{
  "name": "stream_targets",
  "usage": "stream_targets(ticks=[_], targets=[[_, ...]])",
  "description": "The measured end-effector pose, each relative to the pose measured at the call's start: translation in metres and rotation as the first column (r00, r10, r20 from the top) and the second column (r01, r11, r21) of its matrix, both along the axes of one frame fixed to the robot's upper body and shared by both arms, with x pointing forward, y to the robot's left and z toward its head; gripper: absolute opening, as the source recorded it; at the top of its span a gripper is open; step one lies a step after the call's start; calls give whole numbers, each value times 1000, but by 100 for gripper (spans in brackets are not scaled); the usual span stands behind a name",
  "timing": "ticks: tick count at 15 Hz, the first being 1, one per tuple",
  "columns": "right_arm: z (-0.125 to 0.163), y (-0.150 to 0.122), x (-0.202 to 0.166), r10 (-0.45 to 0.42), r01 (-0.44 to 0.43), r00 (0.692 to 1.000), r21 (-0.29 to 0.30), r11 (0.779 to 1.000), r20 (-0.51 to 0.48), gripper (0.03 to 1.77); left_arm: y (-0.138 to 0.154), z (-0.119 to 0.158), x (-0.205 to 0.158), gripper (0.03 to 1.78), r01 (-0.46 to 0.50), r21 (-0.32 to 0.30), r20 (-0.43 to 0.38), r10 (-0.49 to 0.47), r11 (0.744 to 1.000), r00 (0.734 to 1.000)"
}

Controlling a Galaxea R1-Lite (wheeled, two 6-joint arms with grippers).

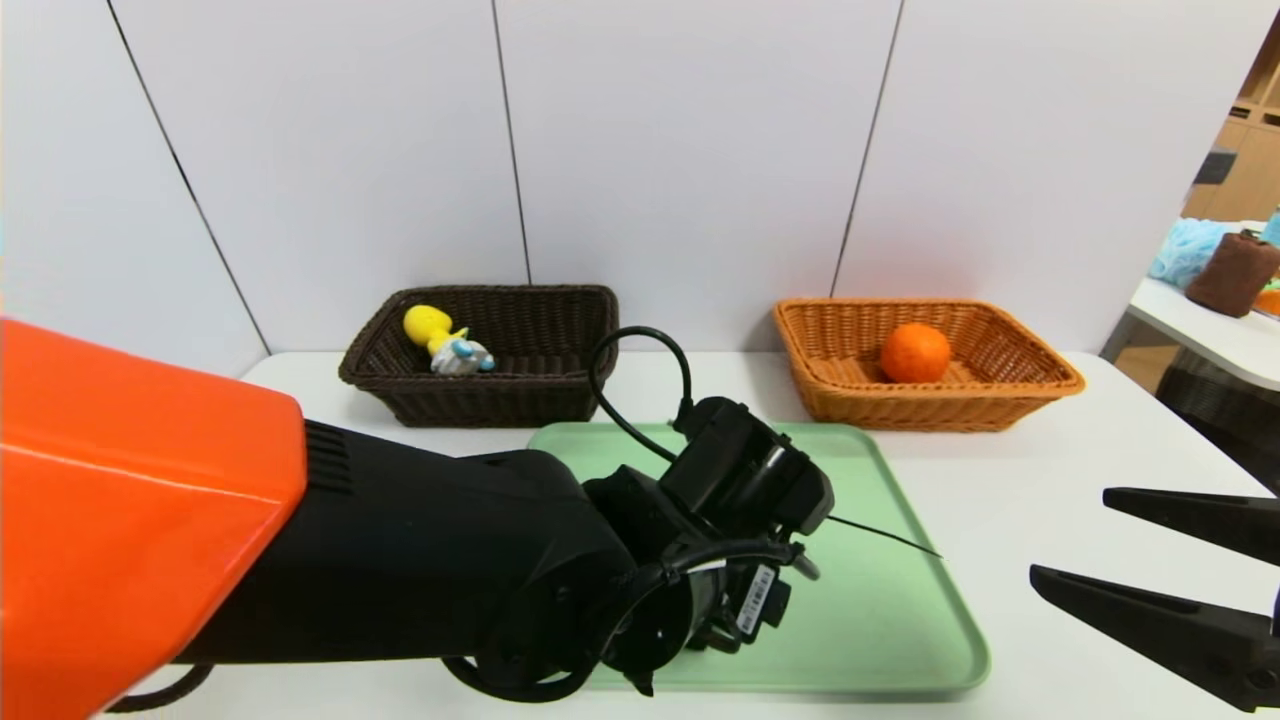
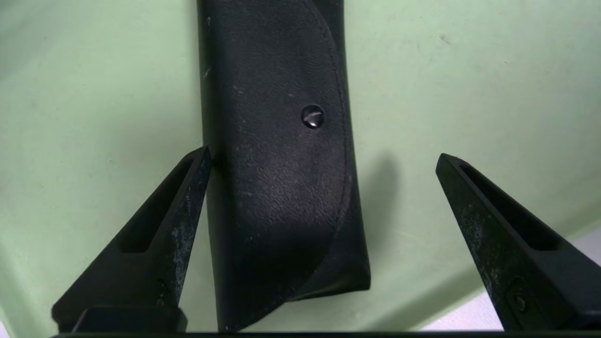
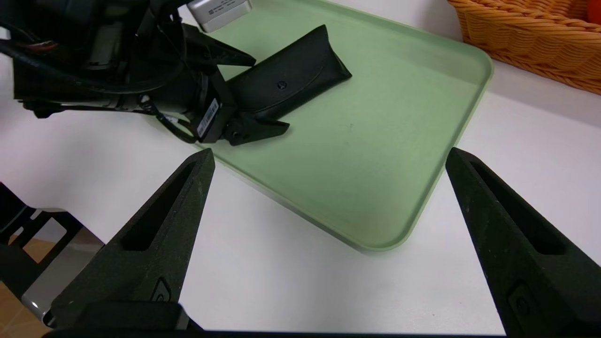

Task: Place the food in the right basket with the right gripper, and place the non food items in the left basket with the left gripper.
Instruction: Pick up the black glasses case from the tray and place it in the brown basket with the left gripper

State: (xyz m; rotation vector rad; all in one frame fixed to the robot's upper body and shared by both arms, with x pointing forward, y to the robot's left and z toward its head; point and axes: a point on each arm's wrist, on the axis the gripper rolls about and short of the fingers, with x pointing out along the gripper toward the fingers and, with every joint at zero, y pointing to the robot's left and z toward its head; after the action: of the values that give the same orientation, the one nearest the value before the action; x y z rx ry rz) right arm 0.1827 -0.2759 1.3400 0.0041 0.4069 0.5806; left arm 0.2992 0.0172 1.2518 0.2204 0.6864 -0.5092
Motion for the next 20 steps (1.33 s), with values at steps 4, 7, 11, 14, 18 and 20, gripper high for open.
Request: stream_targets(ticks=[4, 7, 11, 14, 18, 20], targets=[[0, 0, 0, 2, -2, 1000, 0, 1000, 2, 170, 2, -1, 16, 169, -26, 0, 16, 26, 1000, 1000], [0, -1, -1, 2, -2, 1000, 1, 1000, 2, 170, 3, -1, 27, 169, -37, -6, 35, 37, 999, 999], [-1, -2, -3, 2, -2, 1000, 3, 1000, 4, 170, -2, -6, 33, 169, -44, -4, 33, 44, 999, 998], [-1, -3, -5, 2, -2, 1000, 4, 1000, 6, 170, -5, -13, 35, 169, -46, 7, 23, 46, 999, 999], [-2, -4, -6, 3, -3, 1000, 5, 1000, 7, 170, -7, -20, 36, 169, -48, 20, 12, 47, 999, 999], [-3, -4, -6, 2, -2, 1000, 6, 1000, 7, 170, -7, -23, 37, 169, -50, 23, 7, 50, 998, 999]])
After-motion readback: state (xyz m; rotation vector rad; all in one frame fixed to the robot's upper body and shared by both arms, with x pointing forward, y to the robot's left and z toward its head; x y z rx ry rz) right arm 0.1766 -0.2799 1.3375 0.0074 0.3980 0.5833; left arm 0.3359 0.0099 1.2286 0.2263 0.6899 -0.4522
